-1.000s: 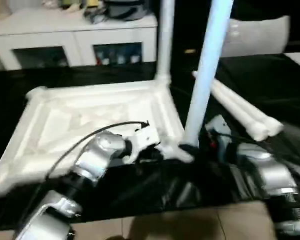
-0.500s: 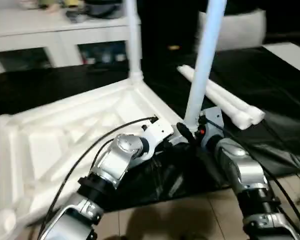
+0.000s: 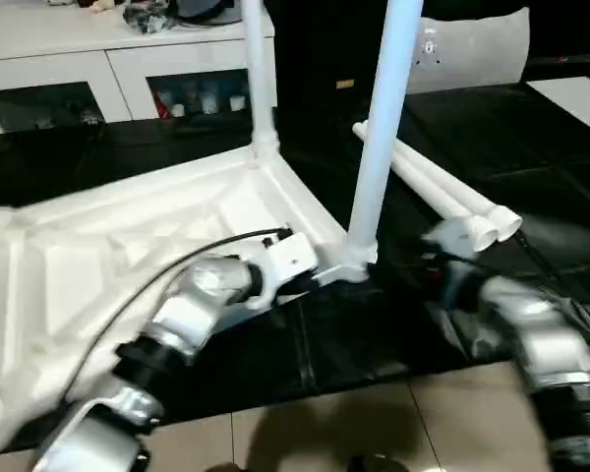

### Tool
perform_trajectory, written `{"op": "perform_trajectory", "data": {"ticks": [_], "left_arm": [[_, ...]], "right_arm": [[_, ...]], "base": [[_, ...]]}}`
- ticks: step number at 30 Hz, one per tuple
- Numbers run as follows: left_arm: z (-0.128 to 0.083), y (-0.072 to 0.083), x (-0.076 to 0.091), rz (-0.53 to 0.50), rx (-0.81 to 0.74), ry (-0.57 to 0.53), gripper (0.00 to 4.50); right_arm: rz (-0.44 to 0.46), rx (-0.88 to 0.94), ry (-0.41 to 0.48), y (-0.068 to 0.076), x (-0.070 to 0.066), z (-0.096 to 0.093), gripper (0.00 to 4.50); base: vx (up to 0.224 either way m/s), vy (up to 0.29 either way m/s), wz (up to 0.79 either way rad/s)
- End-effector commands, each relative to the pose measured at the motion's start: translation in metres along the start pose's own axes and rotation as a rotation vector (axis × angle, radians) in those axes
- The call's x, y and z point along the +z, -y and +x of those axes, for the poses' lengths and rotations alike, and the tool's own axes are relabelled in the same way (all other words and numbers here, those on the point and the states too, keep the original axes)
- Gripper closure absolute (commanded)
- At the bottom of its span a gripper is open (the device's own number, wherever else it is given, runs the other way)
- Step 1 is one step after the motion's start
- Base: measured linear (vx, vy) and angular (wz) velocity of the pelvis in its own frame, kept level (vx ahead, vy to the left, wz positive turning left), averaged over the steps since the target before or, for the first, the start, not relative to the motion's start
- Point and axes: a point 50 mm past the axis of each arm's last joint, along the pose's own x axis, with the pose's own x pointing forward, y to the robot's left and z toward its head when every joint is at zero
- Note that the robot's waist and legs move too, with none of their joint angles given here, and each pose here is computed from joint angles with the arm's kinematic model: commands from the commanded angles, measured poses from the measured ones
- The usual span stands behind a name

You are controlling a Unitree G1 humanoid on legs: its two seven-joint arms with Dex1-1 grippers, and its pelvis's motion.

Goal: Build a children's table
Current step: Rotate leg to tighten

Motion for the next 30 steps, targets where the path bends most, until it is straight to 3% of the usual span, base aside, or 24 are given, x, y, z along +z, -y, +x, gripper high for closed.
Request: {"op": "perform_trajectory", "data": {"ticks": [1, 8, 13, 20, 30], "left_arm": [[0.005, 0.015, -0.007, 0.077, -0.148, -0.041, 4.5], [0.002, 0.021, -0.008, 0.159, -0.306, -0.034, 4.5], [0.001, 0.024, -0.004, 0.197, -0.378, -0.012, 4.5], [0.003, 0.028, -0.001, 0.223, -0.424, -0.001, 4.5], [0.001, 0.027, -0.006, 0.221, -0.431, -0.016, 4.5]], "right_arm": [[-0.075, 0.063, -0.009, 0.0, 0.006, 0.001, 0.01], [-0.109, 0.338, -0.033, -0.008, 0.014, -0.007, 0.01], [-0.129, 0.427, -0.057, -0.011, 0.014, -0.004, 0.01], [-0.118, 0.468, -0.055, -0.013, 0.015, 0.007, 0.68], [-0.113, 0.51, -0.093, -0.016, 0.007, 0.007, 1.51]], "base": [[0.0, 0.0, 0.0], [0.044, 0.001, 0.06], [0.012, 0.001, 0.01], [0.0, 0.0, 0.0], [0.0, 0.0, 0.0]]}}
